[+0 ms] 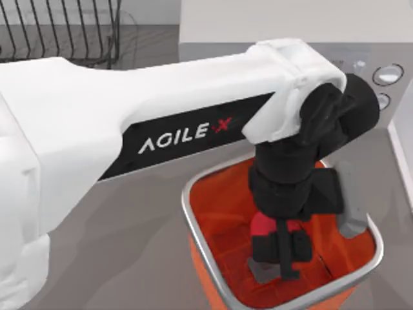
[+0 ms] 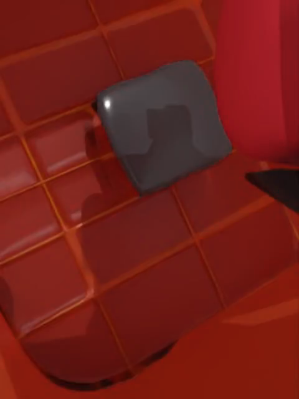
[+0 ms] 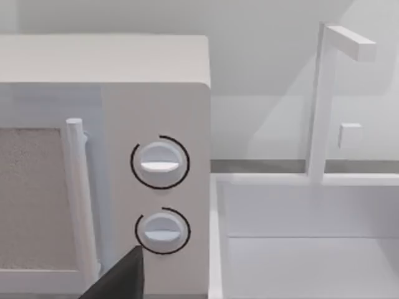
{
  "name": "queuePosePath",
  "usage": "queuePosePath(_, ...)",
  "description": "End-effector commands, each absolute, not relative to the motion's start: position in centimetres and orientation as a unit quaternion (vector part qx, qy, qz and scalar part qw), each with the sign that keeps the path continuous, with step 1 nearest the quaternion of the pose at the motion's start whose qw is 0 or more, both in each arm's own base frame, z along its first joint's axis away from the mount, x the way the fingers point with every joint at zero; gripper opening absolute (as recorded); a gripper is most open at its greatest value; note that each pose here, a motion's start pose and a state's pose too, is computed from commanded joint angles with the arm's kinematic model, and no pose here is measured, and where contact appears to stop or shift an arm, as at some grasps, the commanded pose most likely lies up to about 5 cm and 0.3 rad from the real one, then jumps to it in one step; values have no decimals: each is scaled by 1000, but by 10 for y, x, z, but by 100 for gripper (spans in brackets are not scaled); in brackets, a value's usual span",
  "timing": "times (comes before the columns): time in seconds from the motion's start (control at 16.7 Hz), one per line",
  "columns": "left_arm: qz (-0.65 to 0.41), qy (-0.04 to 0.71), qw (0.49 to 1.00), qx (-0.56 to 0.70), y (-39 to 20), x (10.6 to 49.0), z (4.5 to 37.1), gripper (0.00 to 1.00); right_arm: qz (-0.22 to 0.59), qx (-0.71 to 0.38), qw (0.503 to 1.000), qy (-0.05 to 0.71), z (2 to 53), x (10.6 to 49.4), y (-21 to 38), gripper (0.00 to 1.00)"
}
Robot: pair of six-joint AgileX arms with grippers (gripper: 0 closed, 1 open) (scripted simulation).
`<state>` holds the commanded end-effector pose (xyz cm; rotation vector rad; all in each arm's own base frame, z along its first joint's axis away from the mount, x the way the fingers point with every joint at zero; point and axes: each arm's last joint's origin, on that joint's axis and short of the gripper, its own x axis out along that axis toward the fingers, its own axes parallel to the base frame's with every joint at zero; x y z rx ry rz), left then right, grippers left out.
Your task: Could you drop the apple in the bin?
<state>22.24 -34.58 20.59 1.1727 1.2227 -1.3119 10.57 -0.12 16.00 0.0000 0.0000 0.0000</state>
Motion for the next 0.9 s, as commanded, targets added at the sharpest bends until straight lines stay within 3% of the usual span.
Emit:
queuePosePath(0.54,-537,501,479,480,-346,222,206,98,0,0,1000,0,160,106,-1,100)
queuePosePath(0.9,-537,501,479,480,-346,222,206,100,0,0,1000,0,160,106,-1,100)
